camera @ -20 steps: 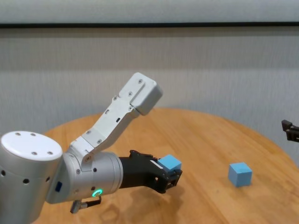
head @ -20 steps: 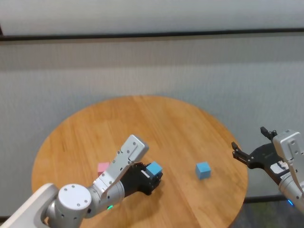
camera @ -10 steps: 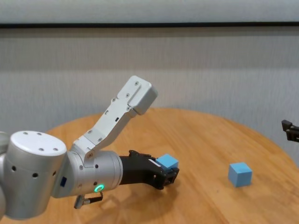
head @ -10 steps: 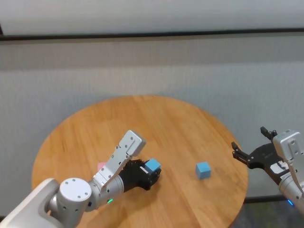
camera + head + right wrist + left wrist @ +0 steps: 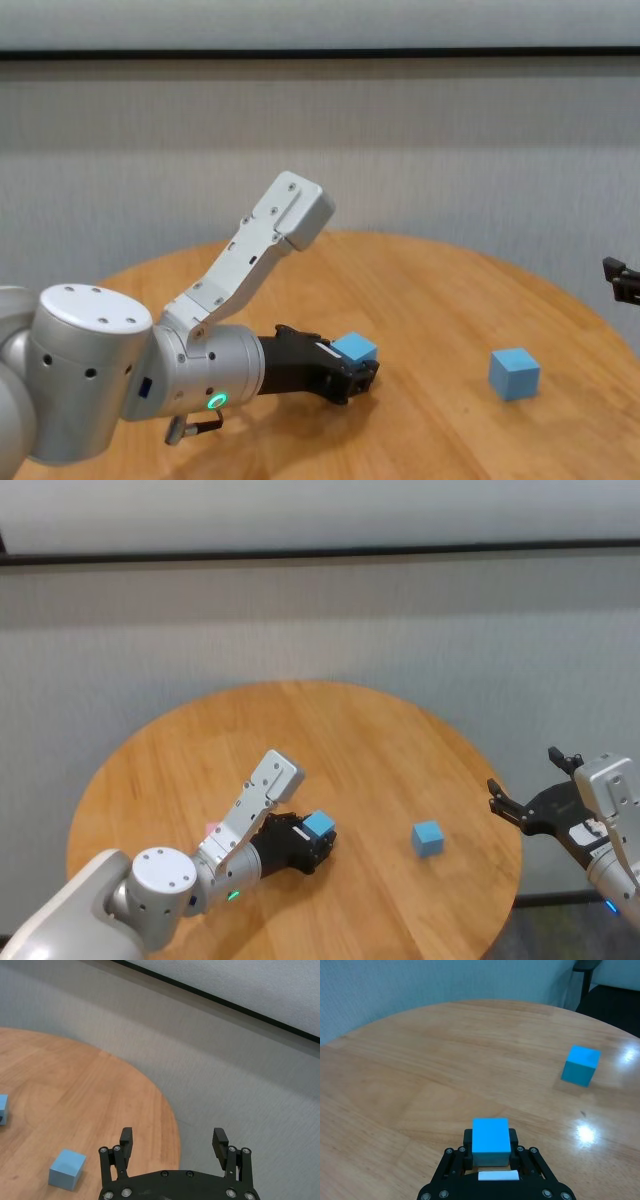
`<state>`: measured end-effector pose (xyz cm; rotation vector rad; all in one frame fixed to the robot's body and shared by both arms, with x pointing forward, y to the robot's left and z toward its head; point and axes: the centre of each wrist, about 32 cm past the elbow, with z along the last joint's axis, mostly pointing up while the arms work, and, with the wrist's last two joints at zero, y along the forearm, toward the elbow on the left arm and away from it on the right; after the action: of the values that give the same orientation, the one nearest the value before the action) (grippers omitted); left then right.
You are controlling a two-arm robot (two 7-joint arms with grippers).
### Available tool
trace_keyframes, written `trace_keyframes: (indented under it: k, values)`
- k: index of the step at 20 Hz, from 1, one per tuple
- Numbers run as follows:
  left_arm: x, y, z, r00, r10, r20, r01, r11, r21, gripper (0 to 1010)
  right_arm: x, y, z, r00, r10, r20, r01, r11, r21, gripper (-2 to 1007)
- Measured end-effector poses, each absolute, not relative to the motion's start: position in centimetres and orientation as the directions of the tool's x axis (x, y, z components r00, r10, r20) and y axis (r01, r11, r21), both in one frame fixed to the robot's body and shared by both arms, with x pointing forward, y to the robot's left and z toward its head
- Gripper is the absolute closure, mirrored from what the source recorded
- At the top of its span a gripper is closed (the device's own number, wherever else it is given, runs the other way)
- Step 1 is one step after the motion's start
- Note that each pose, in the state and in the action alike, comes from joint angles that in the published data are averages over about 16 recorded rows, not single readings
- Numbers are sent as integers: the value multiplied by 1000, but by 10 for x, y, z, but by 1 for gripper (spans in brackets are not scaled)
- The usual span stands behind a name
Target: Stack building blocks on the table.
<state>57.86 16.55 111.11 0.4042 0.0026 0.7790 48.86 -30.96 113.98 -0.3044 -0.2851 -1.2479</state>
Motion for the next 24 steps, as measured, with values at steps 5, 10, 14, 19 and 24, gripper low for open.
trace_keyframes:
  k: [5, 10, 14, 19, 24]
  values:
    - [582, 166, 1109, 713, 685, 148, -684, 635, 359, 605, 489, -310, 1140, 292, -880, 374, 955, 287, -70, 0]
    - [583, 166, 1108, 713, 684, 156, -686, 633, 359, 539, 489, -310, 1140, 292, -880, 374, 955, 287, -70, 0]
    - [582, 167, 1109, 714, 680, 166, -687, 635, 354, 446, 489, -310, 1140, 292, -880, 374, 955, 287, -70, 0]
    - [577, 169, 1116, 719, 672, 179, -687, 647, 331, 284, 489, -310, 1140, 292, -880, 374, 955, 287, -70, 1]
    - [568, 177, 1128, 721, 665, 196, -690, 660, 297, 135, 489, -310, 1140, 292, -880, 374, 955, 287, -70, 1]
